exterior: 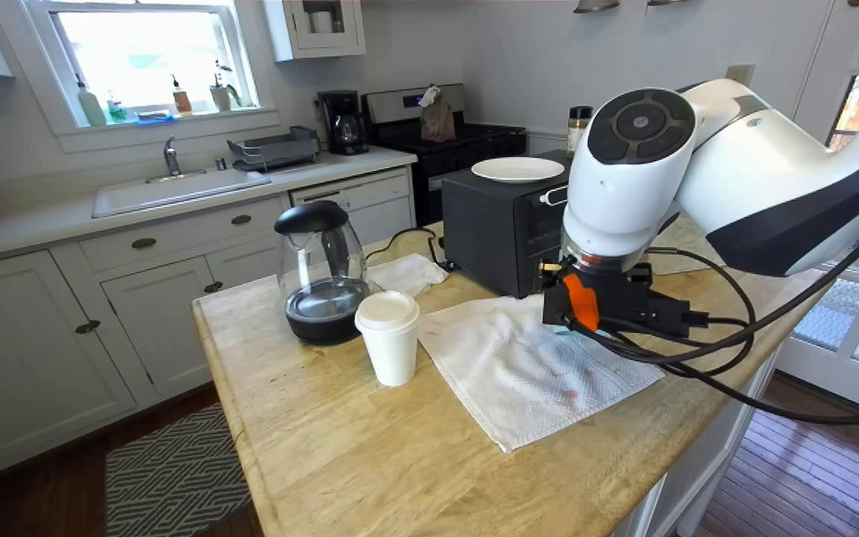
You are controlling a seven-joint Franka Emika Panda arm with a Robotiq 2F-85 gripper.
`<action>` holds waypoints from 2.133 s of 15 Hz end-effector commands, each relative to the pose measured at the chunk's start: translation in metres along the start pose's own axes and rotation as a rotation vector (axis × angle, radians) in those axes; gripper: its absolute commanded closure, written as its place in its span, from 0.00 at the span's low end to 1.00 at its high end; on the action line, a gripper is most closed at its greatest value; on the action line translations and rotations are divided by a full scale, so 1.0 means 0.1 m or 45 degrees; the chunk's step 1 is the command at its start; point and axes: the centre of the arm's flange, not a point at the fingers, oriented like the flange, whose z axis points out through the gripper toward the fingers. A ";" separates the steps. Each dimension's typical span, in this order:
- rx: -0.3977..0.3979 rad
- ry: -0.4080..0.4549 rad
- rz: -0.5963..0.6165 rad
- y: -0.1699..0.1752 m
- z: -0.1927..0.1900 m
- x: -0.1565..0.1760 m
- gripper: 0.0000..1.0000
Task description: Flip the blue cup over on the towel
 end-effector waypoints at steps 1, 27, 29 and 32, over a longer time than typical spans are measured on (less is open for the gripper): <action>0.015 0.111 0.076 -0.14 0.08 -0.08 0.40; -0.029 0.297 0.087 -0.23 0.04 -0.14 0.00; -0.032 0.272 0.084 -0.23 -0.05 -0.09 0.00; -0.033 0.233 0.076 -0.24 -0.24 0.03 0.00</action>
